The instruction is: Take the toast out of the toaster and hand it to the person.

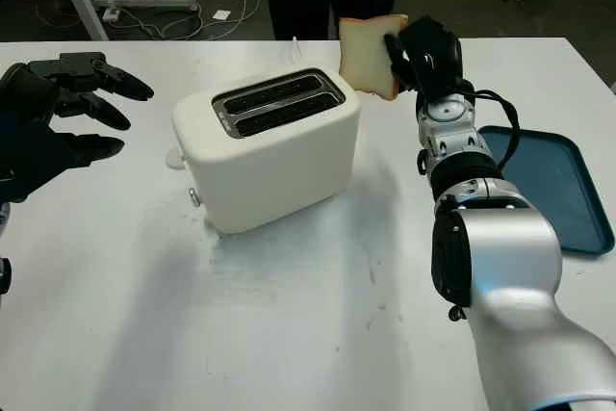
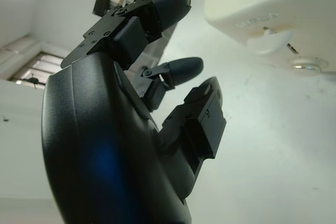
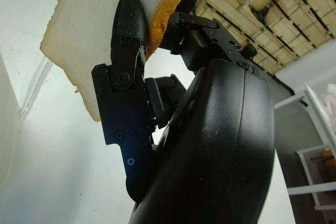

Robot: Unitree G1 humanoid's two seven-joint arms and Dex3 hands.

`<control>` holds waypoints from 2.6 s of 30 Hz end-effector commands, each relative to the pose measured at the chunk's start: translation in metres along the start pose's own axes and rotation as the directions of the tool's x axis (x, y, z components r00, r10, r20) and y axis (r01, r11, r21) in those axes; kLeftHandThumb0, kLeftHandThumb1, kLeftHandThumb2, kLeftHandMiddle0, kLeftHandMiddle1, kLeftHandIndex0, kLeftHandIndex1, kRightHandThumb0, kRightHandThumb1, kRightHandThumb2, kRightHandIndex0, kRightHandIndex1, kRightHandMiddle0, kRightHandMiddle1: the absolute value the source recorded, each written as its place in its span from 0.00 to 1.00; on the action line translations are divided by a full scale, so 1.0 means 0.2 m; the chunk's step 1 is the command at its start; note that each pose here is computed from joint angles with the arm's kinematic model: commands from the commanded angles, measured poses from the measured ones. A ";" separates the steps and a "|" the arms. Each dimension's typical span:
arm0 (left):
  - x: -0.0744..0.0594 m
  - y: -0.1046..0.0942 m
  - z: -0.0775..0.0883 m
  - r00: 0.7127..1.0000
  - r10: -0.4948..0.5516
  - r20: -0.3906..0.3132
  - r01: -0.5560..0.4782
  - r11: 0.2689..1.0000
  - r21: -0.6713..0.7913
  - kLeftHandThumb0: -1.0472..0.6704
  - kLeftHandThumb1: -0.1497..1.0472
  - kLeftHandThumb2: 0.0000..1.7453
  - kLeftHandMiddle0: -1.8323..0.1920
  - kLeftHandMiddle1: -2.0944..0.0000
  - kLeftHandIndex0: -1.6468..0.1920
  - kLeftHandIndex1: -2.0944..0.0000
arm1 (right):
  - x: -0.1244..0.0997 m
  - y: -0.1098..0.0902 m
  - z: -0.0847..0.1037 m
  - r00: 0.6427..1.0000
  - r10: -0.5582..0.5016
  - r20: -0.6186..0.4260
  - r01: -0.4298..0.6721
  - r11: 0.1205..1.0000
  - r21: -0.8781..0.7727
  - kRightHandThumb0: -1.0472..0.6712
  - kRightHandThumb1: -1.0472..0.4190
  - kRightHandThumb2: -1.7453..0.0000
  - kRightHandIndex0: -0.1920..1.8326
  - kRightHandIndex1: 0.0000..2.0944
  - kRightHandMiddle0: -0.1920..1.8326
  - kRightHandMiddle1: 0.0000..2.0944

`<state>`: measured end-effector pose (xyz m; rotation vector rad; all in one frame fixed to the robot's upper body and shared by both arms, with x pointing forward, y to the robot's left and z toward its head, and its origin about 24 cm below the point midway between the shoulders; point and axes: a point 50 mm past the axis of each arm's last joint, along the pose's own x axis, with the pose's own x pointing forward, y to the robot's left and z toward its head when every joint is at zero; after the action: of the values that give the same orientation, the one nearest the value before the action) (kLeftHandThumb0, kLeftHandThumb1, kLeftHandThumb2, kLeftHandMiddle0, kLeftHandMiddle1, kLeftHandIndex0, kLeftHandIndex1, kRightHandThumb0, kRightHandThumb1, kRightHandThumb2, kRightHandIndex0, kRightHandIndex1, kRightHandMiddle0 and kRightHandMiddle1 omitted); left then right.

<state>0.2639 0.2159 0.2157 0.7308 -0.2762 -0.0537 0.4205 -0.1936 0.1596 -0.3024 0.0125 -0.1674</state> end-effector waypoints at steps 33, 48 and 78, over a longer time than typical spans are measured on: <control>0.00 0.01 0.00 1.000 -0.005 -0.006 0.005 1.000 0.003 0.96 0.89 0.02 0.55 0.49 0.49 0.66 | 0.01 -0.04 0.05 0.999 -0.038 0.036 0.037 0.999 0.022 0.44 0.09 0.81 0.50 0.83 0.39 0.83; 0.00 0.01 -0.01 1.000 -0.008 -0.004 0.008 1.000 0.005 0.95 0.89 0.02 0.55 0.50 0.49 0.66 | 0.00 -0.04 0.03 0.998 0.040 0.044 -0.036 0.997 -0.075 0.11 0.09 0.94 0.44 0.23 0.45 0.16; -0.19 -0.05 0.01 0.993 0.087 0.076 -0.078 0.990 -0.117 0.92 0.89 0.08 0.63 0.41 0.57 0.60 | -0.51 -0.21 -0.42 0.925 0.179 0.336 -0.243 0.957 0.159 0.18 0.16 1.00 0.17 0.03 0.19 0.03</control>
<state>0.2368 0.2129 0.2057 0.6425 -0.3432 -0.0426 0.3335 -0.2435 0.1002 -0.2259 -0.2897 0.0773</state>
